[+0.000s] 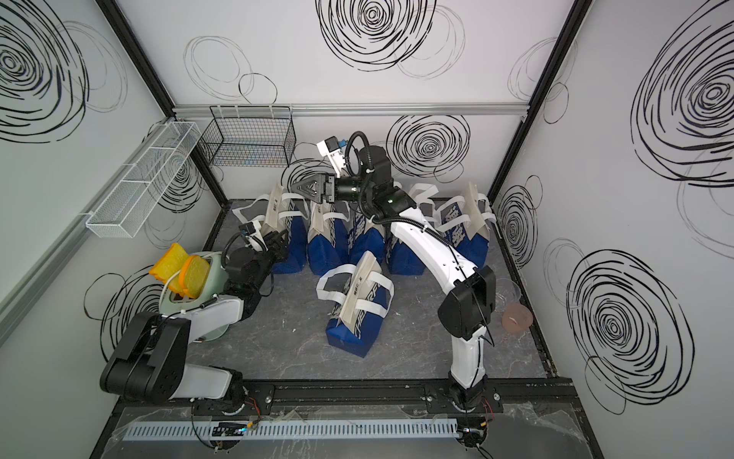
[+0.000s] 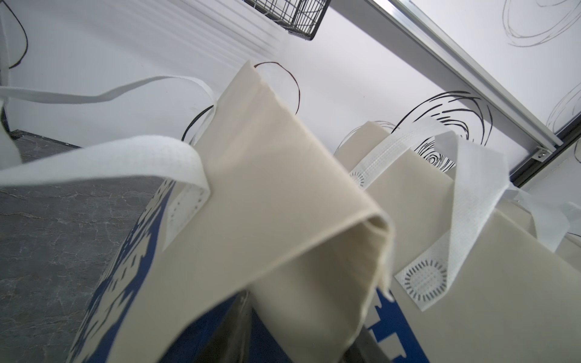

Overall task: Open the takeout bag
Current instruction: Move the takeout bag to the center of the board.

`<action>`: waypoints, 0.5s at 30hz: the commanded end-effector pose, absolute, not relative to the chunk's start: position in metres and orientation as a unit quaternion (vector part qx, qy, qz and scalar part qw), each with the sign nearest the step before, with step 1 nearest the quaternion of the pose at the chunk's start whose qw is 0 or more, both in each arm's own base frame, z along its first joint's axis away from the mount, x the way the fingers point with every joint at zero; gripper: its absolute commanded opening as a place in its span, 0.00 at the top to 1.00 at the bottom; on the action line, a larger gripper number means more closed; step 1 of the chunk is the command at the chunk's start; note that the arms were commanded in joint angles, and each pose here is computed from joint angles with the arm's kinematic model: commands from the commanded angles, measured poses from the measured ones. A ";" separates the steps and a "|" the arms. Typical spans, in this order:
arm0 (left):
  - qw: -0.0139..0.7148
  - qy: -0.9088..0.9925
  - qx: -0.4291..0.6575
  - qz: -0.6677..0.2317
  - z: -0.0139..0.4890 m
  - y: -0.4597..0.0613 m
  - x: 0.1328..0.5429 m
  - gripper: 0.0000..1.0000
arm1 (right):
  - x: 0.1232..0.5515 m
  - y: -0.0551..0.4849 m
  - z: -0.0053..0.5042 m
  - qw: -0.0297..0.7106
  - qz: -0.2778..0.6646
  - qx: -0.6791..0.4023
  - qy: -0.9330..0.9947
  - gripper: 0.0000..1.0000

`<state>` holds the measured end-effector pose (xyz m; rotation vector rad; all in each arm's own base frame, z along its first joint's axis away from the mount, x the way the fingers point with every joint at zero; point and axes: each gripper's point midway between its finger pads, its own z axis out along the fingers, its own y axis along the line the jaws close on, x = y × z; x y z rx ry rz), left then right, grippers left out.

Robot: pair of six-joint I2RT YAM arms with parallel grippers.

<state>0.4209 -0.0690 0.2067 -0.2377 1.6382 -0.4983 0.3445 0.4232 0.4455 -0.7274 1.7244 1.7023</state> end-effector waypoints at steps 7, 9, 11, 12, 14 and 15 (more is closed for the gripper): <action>0.686 0.682 -0.113 -0.227 0.240 -0.064 0.434 0.50 | 0.346 0.450 0.407 0.218 0.665 -0.250 0.669 0.41; 0.686 0.682 -0.112 -0.228 0.240 -0.065 0.436 0.53 | 0.347 0.452 0.401 0.213 0.663 -0.246 0.674 0.41; 0.684 0.684 -0.110 -0.228 0.238 -0.065 0.439 0.57 | 0.349 0.454 0.398 0.209 0.664 -0.243 0.676 0.40; 0.683 0.685 -0.110 -0.228 0.237 -0.066 0.439 0.61 | 0.349 0.455 0.397 0.206 0.665 -0.243 0.676 0.40; 0.682 0.686 -0.108 -0.229 0.236 -0.066 0.440 0.70 | 0.349 0.457 0.395 0.201 0.667 -0.240 0.676 0.40; 0.680 0.687 -0.107 -0.232 0.234 -0.066 0.441 0.77 | 0.349 0.459 0.394 0.198 0.668 -0.238 0.677 0.39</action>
